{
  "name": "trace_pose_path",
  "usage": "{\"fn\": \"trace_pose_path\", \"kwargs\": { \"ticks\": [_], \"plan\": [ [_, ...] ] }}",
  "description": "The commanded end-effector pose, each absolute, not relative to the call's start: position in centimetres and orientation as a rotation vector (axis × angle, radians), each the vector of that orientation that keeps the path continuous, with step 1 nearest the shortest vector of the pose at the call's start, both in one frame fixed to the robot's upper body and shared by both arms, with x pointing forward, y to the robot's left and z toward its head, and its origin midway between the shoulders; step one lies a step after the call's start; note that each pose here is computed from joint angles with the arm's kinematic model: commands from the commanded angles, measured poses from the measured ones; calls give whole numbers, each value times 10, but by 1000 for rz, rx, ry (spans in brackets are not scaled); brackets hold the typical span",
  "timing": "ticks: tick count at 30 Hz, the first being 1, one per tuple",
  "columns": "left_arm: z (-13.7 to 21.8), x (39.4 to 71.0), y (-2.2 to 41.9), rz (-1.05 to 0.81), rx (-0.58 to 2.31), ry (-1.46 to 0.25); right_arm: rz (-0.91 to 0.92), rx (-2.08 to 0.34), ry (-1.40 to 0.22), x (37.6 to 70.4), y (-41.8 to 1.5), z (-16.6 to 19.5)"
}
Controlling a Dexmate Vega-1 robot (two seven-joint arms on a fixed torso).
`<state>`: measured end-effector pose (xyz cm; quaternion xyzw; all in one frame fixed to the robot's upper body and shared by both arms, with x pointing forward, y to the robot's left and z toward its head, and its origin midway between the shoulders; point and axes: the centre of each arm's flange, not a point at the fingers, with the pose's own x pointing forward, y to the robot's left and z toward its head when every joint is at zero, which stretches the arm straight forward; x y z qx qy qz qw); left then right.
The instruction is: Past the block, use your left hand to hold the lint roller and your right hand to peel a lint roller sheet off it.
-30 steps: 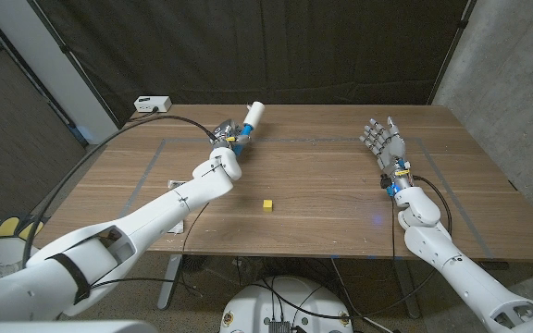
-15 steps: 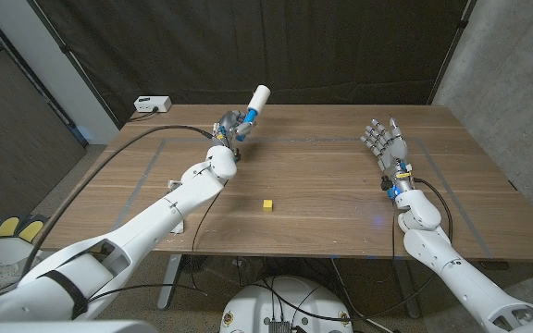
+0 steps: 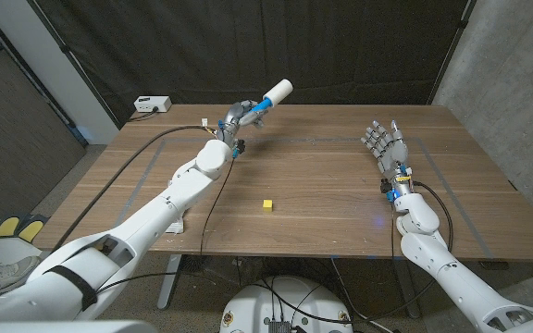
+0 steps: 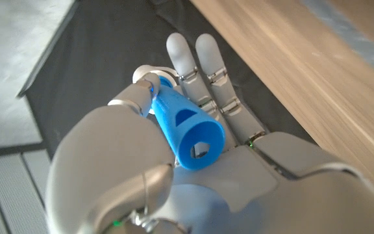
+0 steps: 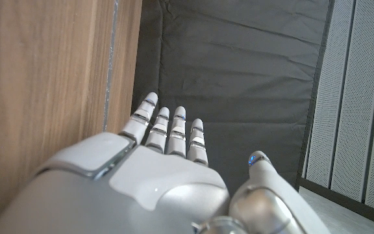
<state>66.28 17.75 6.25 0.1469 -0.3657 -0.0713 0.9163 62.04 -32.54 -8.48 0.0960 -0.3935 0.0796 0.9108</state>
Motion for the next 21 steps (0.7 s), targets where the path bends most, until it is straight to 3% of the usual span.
{"fn": "trace_pose_path", "kwargs": {
  "ticks": [1, 21],
  "plan": [
    [90, 656, 165, -513, 84, -923, 155, 210, -828, 621, -324, -88],
    [98, 656, 162, -672, 183, -885, 149, 203, -841, 623, -322, -82]
  ]
}}
